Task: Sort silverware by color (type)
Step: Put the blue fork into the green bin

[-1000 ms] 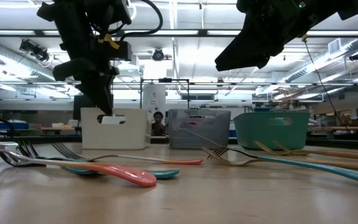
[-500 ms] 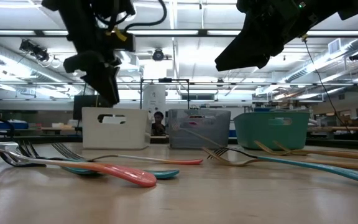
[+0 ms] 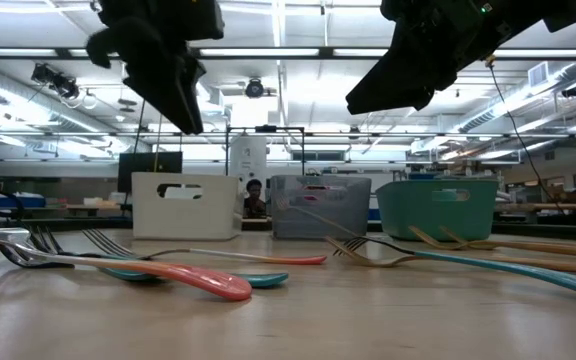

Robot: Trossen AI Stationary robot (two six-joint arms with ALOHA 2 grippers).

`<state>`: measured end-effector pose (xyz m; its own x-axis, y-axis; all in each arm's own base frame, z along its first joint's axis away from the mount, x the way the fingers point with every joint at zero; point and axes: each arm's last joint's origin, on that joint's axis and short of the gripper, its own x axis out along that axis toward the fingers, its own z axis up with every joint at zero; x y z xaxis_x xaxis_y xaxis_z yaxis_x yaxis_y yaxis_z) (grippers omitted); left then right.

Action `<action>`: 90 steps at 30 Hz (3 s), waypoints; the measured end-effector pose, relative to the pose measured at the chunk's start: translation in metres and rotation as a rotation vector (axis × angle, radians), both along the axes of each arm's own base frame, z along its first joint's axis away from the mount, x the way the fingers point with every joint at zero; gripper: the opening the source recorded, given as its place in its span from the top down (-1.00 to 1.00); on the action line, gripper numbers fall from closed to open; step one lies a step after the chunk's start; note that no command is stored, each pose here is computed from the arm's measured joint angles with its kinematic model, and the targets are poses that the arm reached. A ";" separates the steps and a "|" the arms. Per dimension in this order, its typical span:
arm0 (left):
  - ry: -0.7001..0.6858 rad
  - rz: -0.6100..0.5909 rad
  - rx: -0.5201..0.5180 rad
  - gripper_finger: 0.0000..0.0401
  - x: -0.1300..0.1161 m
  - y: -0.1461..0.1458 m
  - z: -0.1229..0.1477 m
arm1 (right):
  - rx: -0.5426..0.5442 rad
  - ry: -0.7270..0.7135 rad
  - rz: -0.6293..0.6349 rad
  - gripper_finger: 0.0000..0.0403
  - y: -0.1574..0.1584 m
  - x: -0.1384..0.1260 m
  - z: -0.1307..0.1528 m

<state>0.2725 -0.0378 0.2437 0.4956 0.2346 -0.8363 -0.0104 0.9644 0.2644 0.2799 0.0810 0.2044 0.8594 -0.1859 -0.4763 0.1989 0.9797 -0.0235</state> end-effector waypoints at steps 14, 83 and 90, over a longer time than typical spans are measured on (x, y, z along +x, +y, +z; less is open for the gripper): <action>-0.066 0.027 -0.172 0.27 -0.002 -0.032 0.002 | 0.019 0.001 0.010 0.21 0.001 0.000 0.000; -0.364 0.067 -0.061 0.27 0.010 -0.033 -0.045 | 0.446 0.736 -0.312 0.21 0.099 0.072 -0.058; -0.357 0.067 -0.058 0.27 0.010 -0.033 -0.046 | 0.419 0.753 -0.293 0.24 0.099 0.074 -0.067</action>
<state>0.2822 -0.0710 0.1980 0.7436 0.2337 -0.6265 -0.1559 0.9717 0.1774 0.3540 0.1804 0.1372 0.2387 -0.0329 -0.9705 0.5179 0.8497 0.0986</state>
